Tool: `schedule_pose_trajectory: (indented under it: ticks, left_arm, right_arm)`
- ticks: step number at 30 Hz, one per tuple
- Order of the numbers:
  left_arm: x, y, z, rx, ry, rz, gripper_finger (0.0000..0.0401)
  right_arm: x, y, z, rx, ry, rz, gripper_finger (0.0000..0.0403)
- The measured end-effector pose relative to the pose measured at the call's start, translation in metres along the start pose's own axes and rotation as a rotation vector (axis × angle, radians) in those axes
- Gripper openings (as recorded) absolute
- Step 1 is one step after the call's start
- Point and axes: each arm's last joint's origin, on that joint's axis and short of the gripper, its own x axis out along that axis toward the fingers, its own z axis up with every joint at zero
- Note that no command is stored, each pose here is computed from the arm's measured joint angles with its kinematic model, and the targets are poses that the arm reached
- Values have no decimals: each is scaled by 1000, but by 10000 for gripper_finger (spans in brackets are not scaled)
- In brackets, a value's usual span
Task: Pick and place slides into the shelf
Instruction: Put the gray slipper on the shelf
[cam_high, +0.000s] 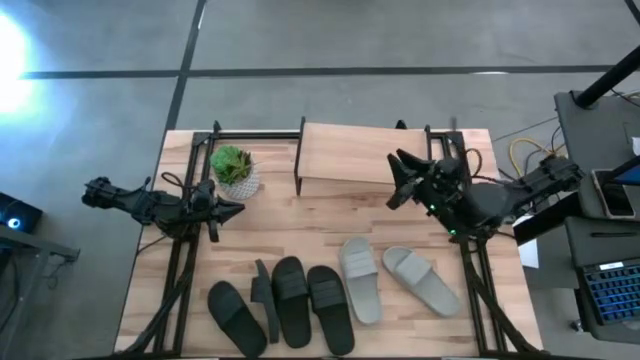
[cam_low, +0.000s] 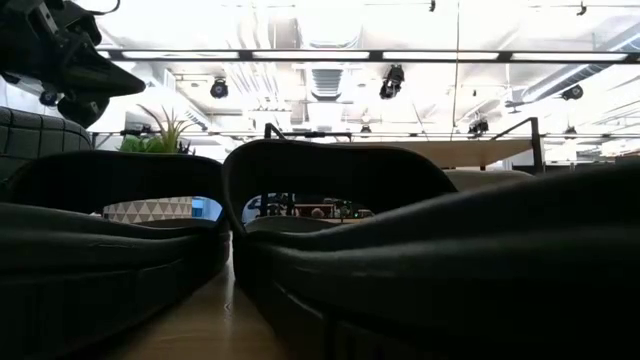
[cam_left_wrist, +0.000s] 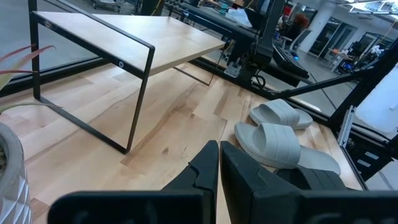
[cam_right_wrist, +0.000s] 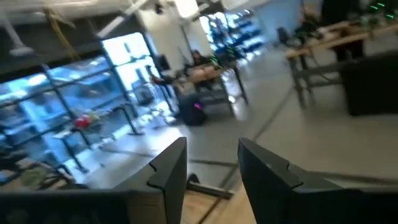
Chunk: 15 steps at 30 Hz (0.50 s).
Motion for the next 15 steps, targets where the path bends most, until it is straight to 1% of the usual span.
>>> schedule_pose_trajectory:
  ticks: [2,4,5,7,9,12,15]
  left_arm:
    - [0,0,0,-1,-1,0,2]
    - [0,0,0,0,0,0,2]
    - [0,0,0,0,0,1,2]
    - [0,0,0,0,1,0,2]
    - [0,0,0,0,0,0,2]
    - [0,0,0,0,0,0,2]
    - [0,0,0,0,0,0,2]
  right_arm:
    - [-1,-5,-2,78,55,4,142]
    - [-5,-17,-9,202,202,32,153]
    - [-7,-24,-16,264,292,14,160]
    - [-9,-32,-37,330,427,-82,174]
    - [-13,-28,-58,387,535,-151,190]
    - [-15,-16,-84,457,689,-200,212]
    - [-15,-7,-103,465,773,-248,230]
